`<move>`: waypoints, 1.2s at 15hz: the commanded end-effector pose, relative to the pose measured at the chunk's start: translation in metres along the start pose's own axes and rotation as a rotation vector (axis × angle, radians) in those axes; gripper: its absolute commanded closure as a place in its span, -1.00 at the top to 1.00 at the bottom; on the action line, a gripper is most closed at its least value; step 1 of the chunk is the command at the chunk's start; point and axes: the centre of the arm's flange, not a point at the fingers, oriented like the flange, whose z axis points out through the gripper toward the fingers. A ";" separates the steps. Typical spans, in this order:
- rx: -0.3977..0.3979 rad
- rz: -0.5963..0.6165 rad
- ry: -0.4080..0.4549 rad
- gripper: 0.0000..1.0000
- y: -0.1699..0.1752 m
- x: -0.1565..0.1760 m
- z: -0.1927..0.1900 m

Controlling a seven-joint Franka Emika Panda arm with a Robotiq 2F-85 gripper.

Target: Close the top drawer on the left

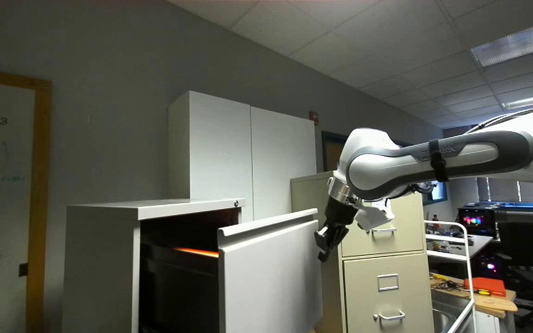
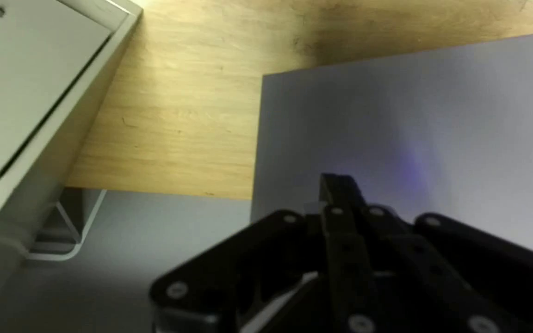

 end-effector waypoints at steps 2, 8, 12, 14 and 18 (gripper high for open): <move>0.054 -0.052 0.091 -1.00 -0.036 0.035 -0.010; 0.103 -0.068 0.126 -1.00 -0.057 0.071 -0.015; 0.153 -0.070 0.149 -1.00 -0.074 0.104 -0.021; 0.173 -0.076 0.162 -1.00 -0.085 0.123 -0.024; 0.198 -0.100 0.172 -1.00 -0.110 0.166 -0.017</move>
